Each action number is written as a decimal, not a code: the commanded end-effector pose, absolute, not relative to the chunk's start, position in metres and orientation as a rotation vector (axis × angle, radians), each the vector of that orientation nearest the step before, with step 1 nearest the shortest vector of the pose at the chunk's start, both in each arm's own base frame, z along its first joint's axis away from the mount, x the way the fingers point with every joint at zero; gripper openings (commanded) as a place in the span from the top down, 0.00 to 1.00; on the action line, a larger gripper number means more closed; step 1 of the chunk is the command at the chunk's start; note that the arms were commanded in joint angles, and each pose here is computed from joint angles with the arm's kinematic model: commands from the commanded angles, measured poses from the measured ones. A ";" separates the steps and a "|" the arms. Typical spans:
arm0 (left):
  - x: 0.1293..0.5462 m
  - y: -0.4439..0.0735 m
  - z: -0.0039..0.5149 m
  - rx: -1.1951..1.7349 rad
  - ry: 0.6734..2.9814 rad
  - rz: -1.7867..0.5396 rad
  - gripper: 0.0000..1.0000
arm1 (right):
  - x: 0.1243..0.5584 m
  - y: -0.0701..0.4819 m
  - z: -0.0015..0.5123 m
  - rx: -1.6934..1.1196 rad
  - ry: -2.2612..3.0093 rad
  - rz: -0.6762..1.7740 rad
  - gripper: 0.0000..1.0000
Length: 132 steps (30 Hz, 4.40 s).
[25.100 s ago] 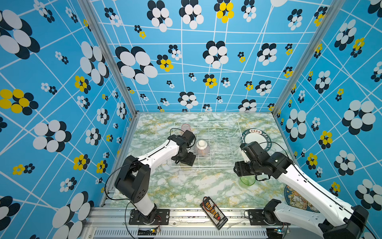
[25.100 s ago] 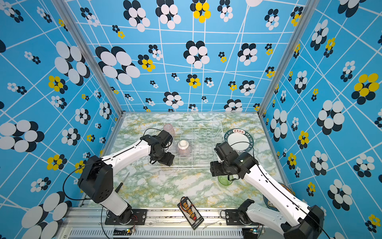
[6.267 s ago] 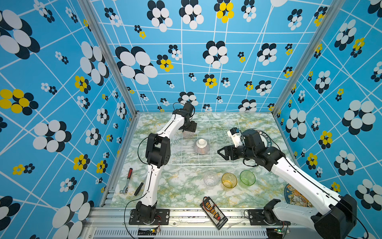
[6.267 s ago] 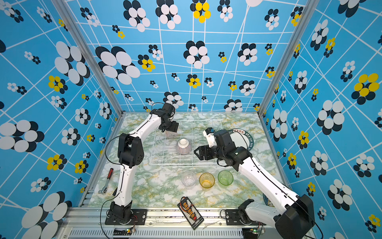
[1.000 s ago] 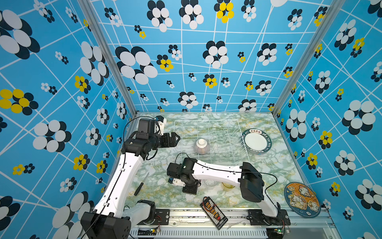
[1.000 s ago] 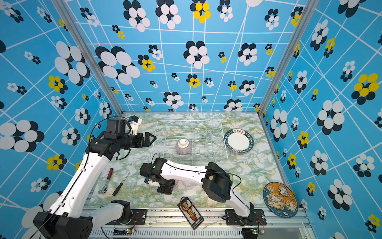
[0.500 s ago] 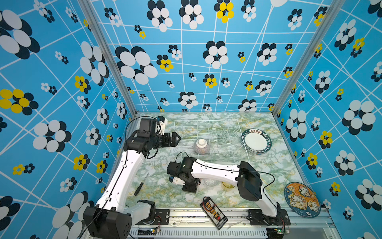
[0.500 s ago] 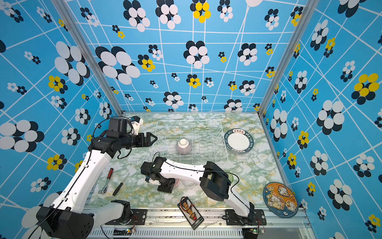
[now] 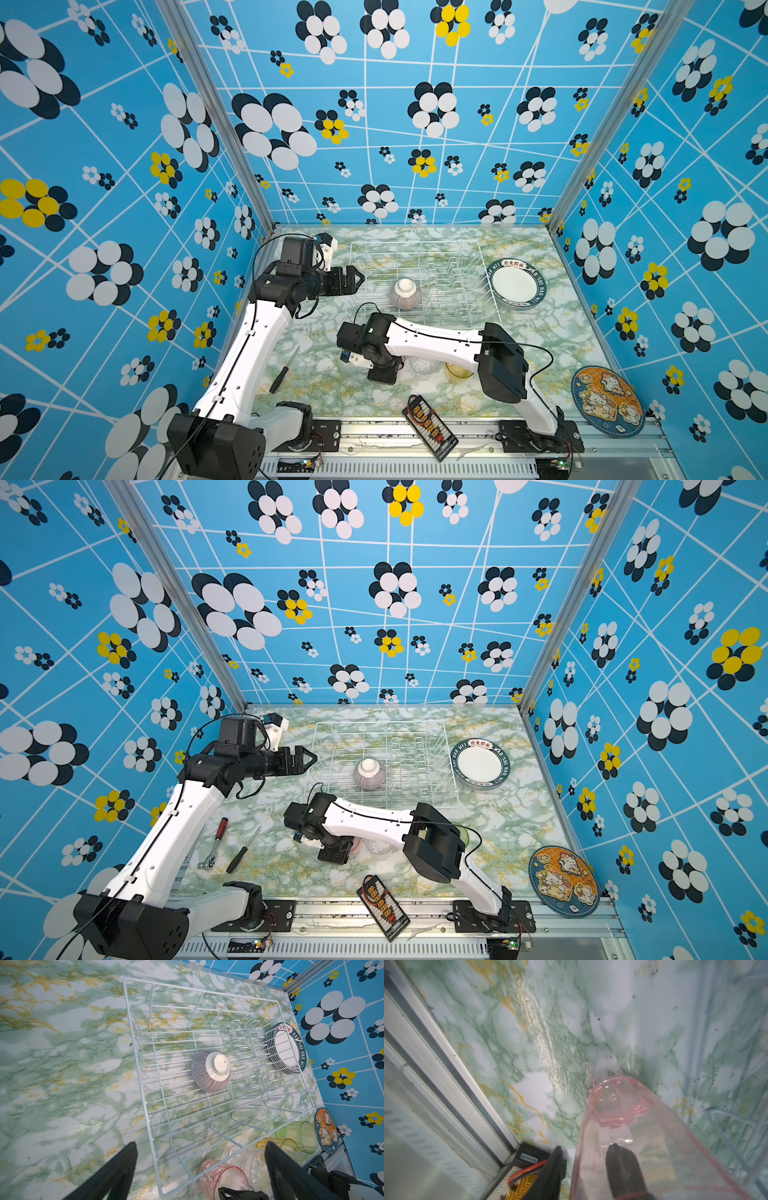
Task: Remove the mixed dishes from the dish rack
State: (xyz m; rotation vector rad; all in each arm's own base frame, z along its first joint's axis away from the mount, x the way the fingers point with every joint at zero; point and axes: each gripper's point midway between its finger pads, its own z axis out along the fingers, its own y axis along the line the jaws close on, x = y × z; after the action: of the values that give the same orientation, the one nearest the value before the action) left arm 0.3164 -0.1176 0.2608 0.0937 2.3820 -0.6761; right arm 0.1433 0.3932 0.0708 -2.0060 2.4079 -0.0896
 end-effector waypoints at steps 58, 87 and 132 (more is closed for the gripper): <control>0.399 -0.273 0.121 0.652 2.773 -0.212 0.25 | 0.252 0.186 0.258 -0.448 2.234 0.322 0.21; 0.401 -0.279 0.096 0.690 2.827 -0.140 0.33 | 0.256 0.179 0.246 -0.404 2.244 0.344 0.20; 0.381 -0.237 0.140 0.504 2.743 -0.521 0.54 | 0.257 0.253 0.203 -0.398 2.293 0.872 0.22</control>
State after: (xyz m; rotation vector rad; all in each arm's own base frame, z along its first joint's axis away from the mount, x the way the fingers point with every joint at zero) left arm 0.3779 -0.2330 0.1114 0.5369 2.8340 -0.3741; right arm 0.2562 0.2369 0.1965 -0.4111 2.3299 0.7225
